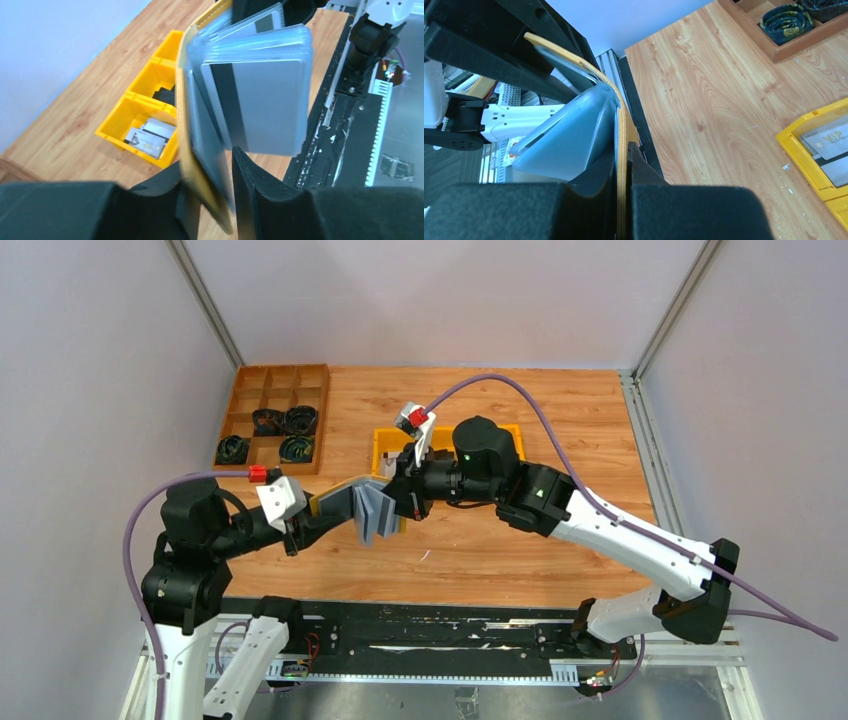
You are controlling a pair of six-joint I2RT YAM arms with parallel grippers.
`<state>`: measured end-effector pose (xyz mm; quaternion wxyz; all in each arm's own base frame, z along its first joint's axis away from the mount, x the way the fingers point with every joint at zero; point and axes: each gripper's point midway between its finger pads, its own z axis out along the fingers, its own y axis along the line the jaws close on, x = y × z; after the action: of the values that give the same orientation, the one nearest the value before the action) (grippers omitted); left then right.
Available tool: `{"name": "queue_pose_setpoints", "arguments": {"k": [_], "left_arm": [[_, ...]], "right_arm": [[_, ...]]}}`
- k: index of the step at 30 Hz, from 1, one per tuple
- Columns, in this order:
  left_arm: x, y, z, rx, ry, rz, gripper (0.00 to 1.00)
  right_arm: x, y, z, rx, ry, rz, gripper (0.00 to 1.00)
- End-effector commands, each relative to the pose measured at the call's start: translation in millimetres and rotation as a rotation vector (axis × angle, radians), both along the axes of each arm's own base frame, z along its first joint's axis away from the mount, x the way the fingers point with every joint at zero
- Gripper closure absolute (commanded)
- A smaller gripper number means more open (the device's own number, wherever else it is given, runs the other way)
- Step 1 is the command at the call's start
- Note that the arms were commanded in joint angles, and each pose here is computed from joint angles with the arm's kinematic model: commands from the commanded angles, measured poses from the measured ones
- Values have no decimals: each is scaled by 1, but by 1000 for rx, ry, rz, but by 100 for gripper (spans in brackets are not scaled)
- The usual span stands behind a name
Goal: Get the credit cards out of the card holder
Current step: Remove the credit card from the card holder.
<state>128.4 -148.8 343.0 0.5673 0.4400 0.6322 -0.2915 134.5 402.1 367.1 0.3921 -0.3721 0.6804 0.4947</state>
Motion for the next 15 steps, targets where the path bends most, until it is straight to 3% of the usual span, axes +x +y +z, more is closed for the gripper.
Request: {"name": "queue_pose_setpoints", "arguments": {"k": [1, 5, 8, 10, 15], "left_arm": [[1, 3, 9, 12, -70, 17, 71], [0, 3, 13, 9, -80, 11, 88], [1, 3, 17, 8, -86, 20, 100], [0, 3, 20, 3, -87, 22, 100], [9, 9, 14, 26, -86, 73, 100]], "right_arm": [[-21, -3, 32, 108, -45, 86, 100], [-28, -3, 29, 116, -44, 132, 98], [-19, -9, 22, 106, -20, 117, 71], [-3, -19, 15, 98, 5, 85, 49], [42, -53, 8, 63, 24, -71, 25]]}}
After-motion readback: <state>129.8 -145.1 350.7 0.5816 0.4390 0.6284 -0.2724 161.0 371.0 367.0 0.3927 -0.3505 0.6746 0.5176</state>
